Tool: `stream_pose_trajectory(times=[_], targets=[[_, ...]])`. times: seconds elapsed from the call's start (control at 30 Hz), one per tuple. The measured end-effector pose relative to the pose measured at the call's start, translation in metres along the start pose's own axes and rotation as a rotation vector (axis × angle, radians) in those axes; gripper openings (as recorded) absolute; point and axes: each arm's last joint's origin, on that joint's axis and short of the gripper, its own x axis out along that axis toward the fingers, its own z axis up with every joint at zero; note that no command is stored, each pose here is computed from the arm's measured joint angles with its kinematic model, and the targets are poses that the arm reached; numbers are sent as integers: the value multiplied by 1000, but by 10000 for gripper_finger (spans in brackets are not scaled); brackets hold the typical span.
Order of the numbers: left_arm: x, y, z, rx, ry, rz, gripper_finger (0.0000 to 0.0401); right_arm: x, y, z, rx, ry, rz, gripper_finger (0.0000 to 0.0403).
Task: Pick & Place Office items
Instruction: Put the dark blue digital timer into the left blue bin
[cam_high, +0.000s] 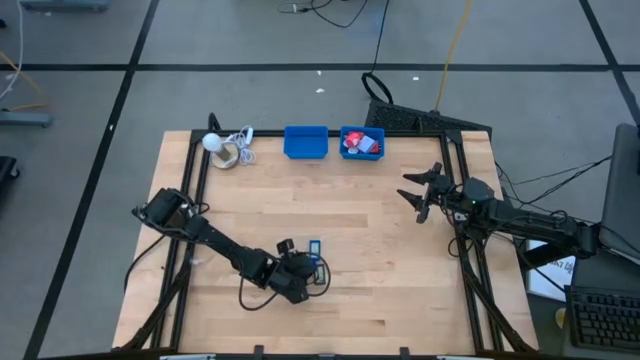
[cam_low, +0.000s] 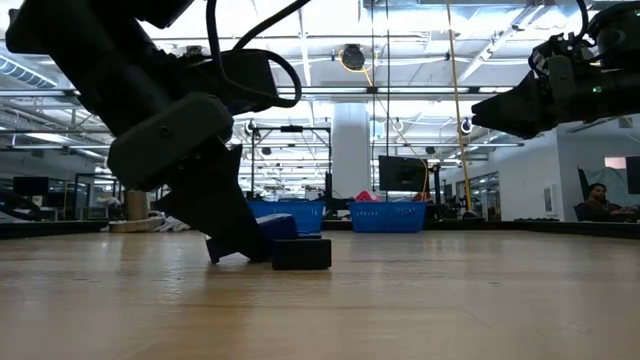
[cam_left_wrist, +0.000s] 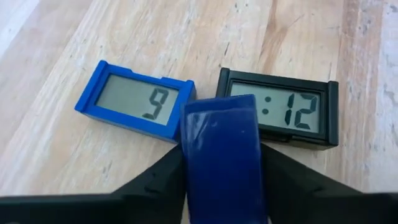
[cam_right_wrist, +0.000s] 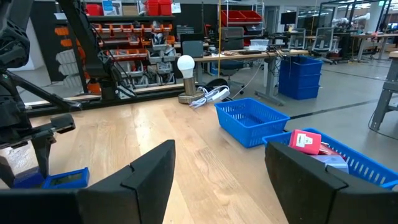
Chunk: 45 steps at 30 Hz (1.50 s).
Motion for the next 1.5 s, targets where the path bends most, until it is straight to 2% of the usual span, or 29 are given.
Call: stream_pose_trajectory(times=[0.07, 0.33, 0.5, 0.6, 0.67, 0.77, 0.97, 1.23, 1.4, 1.5], targets=[[0, 0, 0, 9, -1, 2, 153, 0, 0, 0, 0, 0, 0, 238], [-9, 4, 3, 97, 6, 10, 157, 0, 0, 0, 0, 0, 0, 238], [-41, 14, 19, 110, -43, 26, 182, 0, 0, 0, 0, 0, 0, 238], [-64, 20, 30, 130, -98, 7, 170, 0, 0, 0, 0, 0, 0, 238], [-80, 23, 40, 144, -173, -16, 155, 0, 0, 0, 0, 0, 0, 238], [-96, 31, 47, 165, -285, -46, 153, 0, 0, 0, 0, -1, 0, 238], [-96, 74, 44, 85, -489, -112, 153, 0, 0, 0, 0, -1, 0, 238], [-99, 142, 35, -88, -676, -174, 159, 0, 0, 0, 0, -1, 0, 238], [-103, 170, 37, -119, -726, -158, 154, 0, 0, 0, 0, -1, 0, 238], [-102, 185, 40, -132, -743, -110, 156, 0, 0, 0, 0, -1, 0, 238]])
